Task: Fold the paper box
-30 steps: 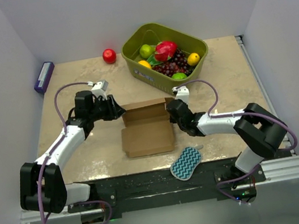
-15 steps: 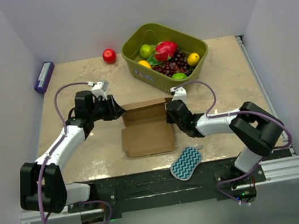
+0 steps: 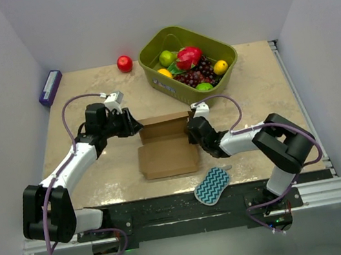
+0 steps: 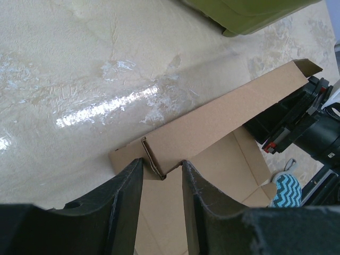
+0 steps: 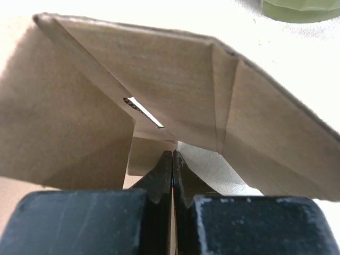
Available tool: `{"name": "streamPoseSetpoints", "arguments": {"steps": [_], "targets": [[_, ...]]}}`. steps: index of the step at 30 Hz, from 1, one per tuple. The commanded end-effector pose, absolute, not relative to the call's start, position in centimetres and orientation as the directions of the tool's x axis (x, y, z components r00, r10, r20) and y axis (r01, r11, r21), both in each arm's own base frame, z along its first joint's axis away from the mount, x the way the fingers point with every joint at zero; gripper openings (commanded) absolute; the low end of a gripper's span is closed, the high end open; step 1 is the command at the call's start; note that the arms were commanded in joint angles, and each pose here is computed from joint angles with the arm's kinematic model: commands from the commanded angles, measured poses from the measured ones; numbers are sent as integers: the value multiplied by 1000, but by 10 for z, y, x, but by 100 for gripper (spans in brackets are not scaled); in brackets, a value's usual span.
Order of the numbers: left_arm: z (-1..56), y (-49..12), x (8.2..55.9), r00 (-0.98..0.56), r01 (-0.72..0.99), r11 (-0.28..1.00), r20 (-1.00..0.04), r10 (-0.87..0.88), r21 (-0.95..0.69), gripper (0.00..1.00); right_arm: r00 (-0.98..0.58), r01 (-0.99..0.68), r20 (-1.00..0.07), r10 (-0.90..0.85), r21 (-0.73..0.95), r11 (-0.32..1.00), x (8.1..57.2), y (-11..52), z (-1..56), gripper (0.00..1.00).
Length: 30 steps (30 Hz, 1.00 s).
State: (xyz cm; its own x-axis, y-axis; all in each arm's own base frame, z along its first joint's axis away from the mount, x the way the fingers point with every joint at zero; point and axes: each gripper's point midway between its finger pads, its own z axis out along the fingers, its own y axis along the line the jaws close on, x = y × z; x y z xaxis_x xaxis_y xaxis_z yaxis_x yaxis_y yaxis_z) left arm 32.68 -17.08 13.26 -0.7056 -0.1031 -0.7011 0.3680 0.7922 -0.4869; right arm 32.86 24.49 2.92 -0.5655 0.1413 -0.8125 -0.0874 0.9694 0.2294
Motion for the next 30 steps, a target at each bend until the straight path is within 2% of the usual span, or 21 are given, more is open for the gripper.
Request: {"name": "streamPoseSetpoints", "arguments": {"steps": [1,22,30], "targets": [[122,-171,321,-728,368,795,-682,-77,-482,39,-556,-122,-820,137,243,962,331,261,33,0],[121,-171,320,-730,368,794,-679,-76,-485,38,-507,-128,-843,181,281,951,328,265,66,0],[122,-171,320,-728,370,793,-681,-76,-484,38,-533,-130,-831,160,267,955,328,268,52,0]]}}
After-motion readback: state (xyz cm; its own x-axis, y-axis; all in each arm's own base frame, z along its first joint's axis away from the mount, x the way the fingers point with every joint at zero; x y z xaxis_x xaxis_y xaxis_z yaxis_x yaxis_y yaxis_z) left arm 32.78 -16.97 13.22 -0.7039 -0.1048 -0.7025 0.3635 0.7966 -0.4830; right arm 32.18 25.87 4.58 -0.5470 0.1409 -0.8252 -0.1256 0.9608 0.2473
